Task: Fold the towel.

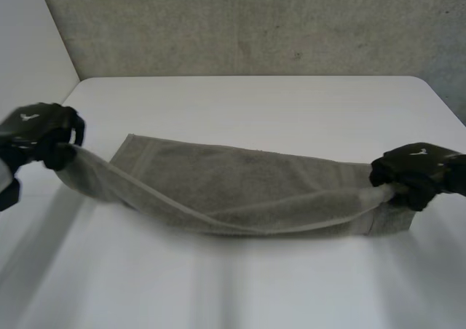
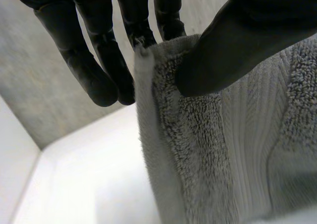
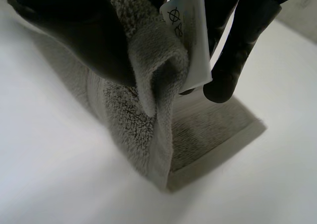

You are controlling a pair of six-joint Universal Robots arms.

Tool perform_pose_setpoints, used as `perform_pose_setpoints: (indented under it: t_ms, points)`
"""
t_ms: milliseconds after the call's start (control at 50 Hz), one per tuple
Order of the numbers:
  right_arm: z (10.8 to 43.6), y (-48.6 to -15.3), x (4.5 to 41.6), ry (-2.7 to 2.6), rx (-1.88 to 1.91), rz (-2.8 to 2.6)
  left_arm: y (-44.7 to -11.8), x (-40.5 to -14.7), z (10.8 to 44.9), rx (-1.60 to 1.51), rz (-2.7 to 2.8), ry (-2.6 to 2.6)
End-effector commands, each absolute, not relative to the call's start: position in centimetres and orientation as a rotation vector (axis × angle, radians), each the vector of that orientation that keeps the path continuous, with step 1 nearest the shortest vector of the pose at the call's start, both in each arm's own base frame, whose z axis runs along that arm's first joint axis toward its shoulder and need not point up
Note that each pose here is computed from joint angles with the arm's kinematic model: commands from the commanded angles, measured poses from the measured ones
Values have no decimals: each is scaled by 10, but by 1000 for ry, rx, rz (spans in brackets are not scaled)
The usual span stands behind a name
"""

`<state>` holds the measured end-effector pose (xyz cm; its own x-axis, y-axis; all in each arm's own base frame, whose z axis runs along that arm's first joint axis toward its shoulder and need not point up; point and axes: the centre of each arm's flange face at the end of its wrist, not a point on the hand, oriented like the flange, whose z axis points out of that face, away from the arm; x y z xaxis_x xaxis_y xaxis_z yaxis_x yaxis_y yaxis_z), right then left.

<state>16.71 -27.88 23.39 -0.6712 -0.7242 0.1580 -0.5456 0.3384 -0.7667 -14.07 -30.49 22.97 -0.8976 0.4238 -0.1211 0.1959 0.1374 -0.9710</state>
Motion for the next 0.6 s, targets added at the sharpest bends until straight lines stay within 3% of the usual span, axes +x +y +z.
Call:
perform_pose_setpoints:
  t_ms: [20,160,440,600]
  points:
    - [201,-310,189,2442,-1126,-1141,-349,-165,196,-589,1821,-2370]
    - [183,-346,193,2472,-953,-1142,-388,-174,181,-562,1849,-2402]
    - [167,-378,202,2517,-806,-1248,-427,-207,168,-565,1934,-2412]
    - [167,-393,200,2507,-692,-1383,-440,-211,162,-551,1952,-2415]
